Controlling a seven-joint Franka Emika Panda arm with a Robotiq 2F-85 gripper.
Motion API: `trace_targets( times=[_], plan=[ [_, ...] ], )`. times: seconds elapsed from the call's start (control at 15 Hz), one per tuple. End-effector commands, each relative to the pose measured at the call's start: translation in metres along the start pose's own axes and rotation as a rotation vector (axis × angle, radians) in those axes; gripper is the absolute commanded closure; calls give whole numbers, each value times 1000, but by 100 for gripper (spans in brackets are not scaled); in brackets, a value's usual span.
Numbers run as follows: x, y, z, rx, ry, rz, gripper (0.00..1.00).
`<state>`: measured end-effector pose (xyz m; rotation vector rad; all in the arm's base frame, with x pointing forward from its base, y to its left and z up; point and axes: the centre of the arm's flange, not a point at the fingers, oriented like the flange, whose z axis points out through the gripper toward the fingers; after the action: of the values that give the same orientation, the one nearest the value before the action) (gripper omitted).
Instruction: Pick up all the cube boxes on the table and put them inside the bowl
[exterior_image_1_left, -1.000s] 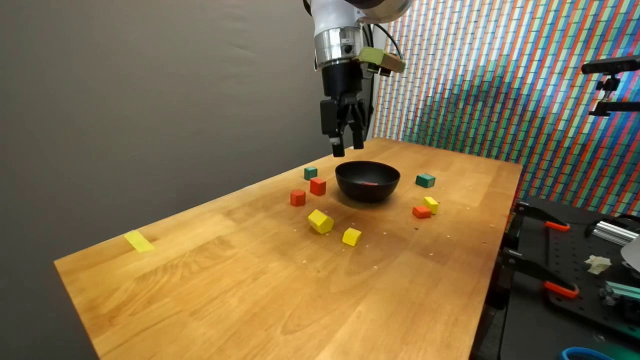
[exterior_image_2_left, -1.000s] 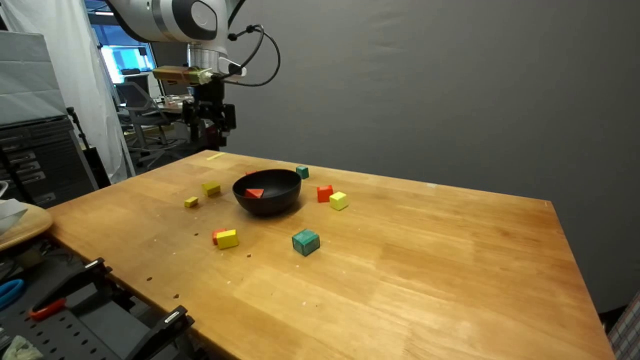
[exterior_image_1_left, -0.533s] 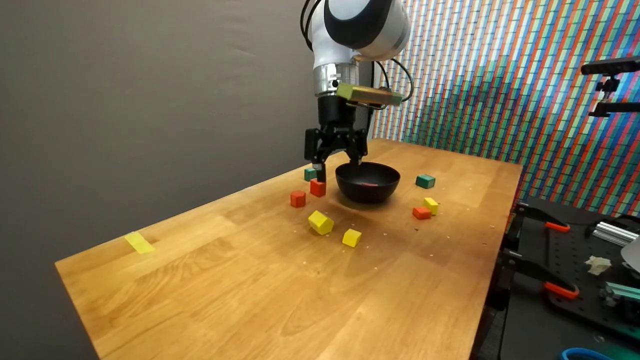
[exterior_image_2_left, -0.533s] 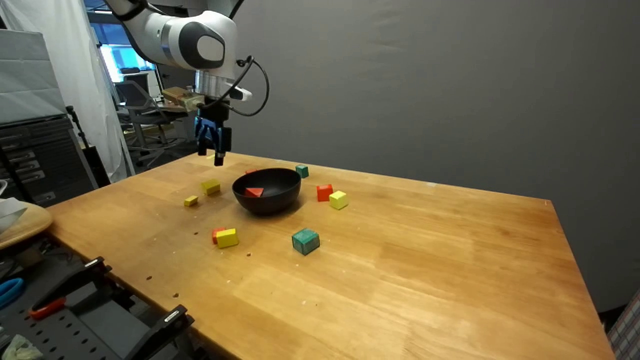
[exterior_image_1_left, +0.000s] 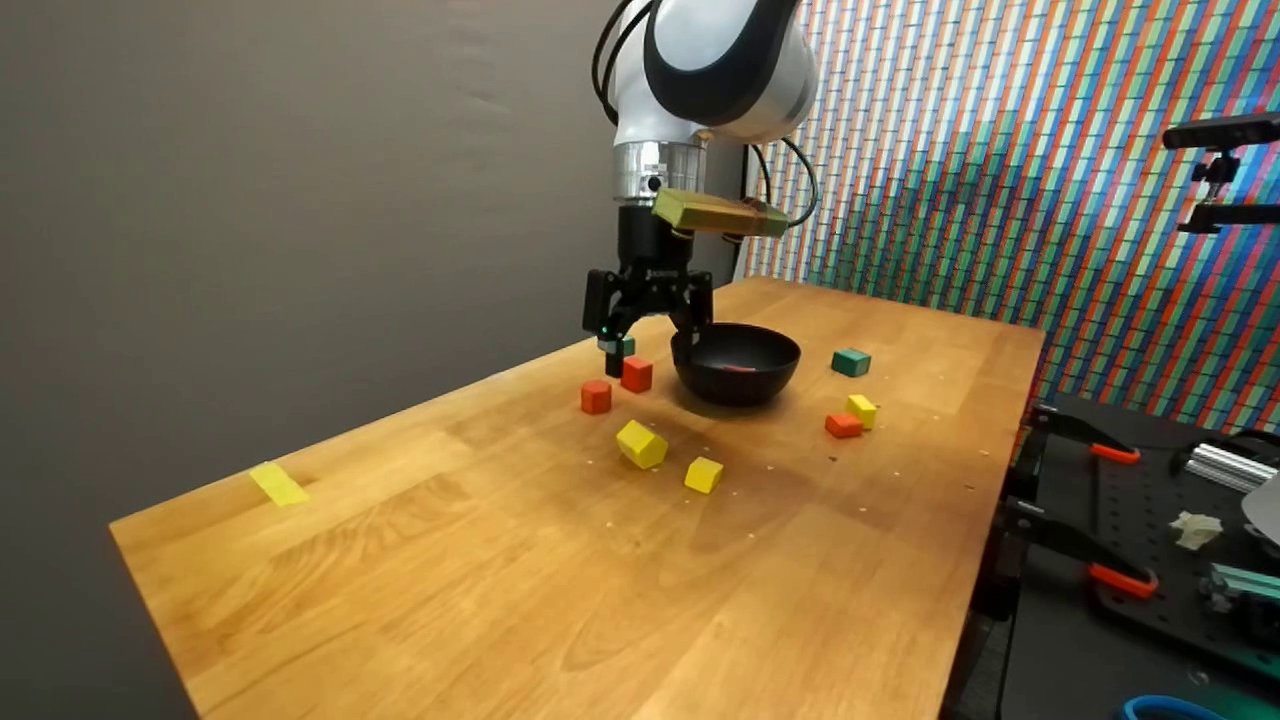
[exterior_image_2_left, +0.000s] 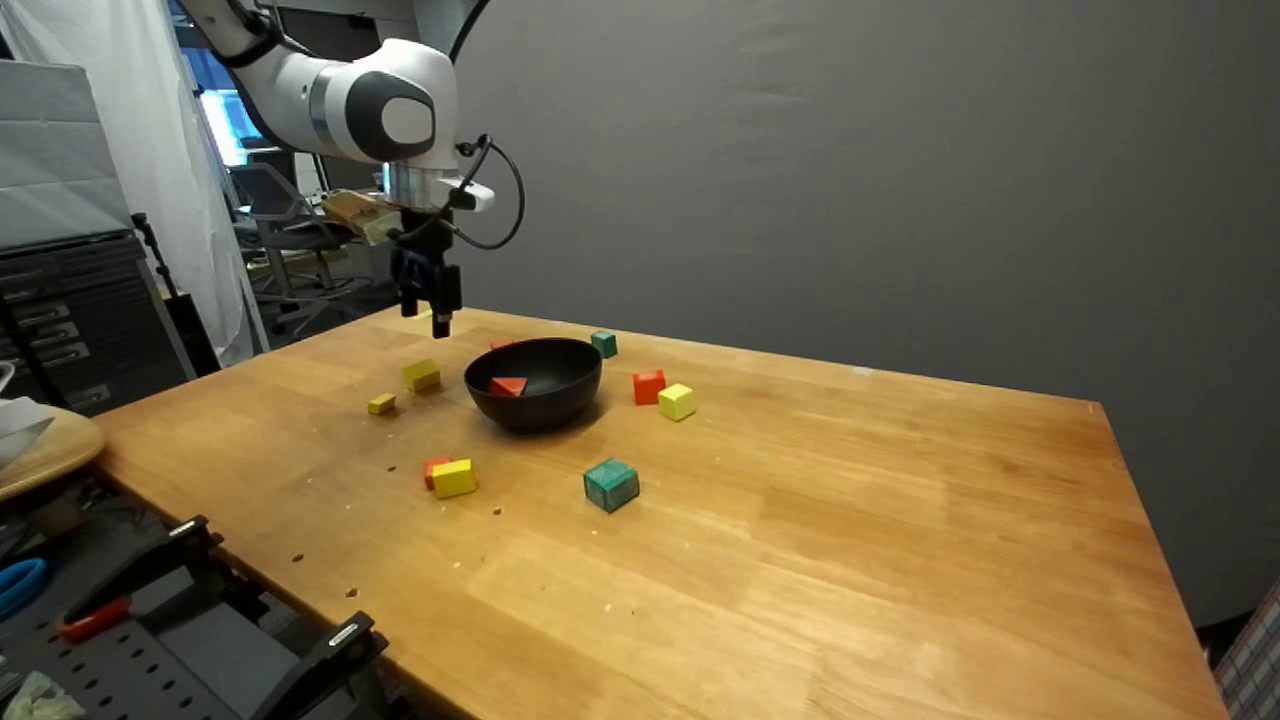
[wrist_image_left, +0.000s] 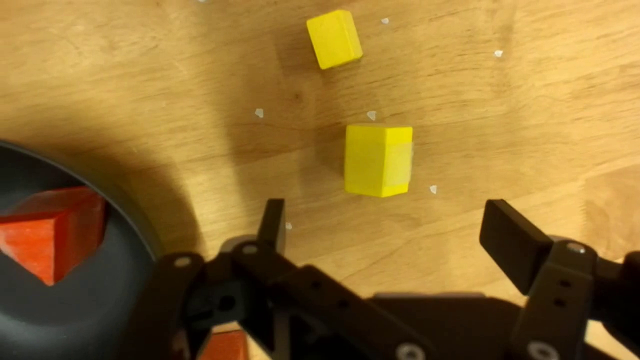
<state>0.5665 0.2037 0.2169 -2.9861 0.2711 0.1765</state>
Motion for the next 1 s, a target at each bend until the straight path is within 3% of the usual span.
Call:
trace_targets(
  times=[0.0,0.33,0.4,0.47,0.67,0.93],
  plan=[
    [3,-15,25,-47,23,-31,0],
    [-4,-33,54,-44,61,-110,0],
    [-4,-34,59,-43,64,-114,25],
    [-4,-33,63,-47,70,-112,26],
    [-3,-29,75,-54,63,-109,52],
    [-5,-25,75,-58,52,-110,79]
  ],
)
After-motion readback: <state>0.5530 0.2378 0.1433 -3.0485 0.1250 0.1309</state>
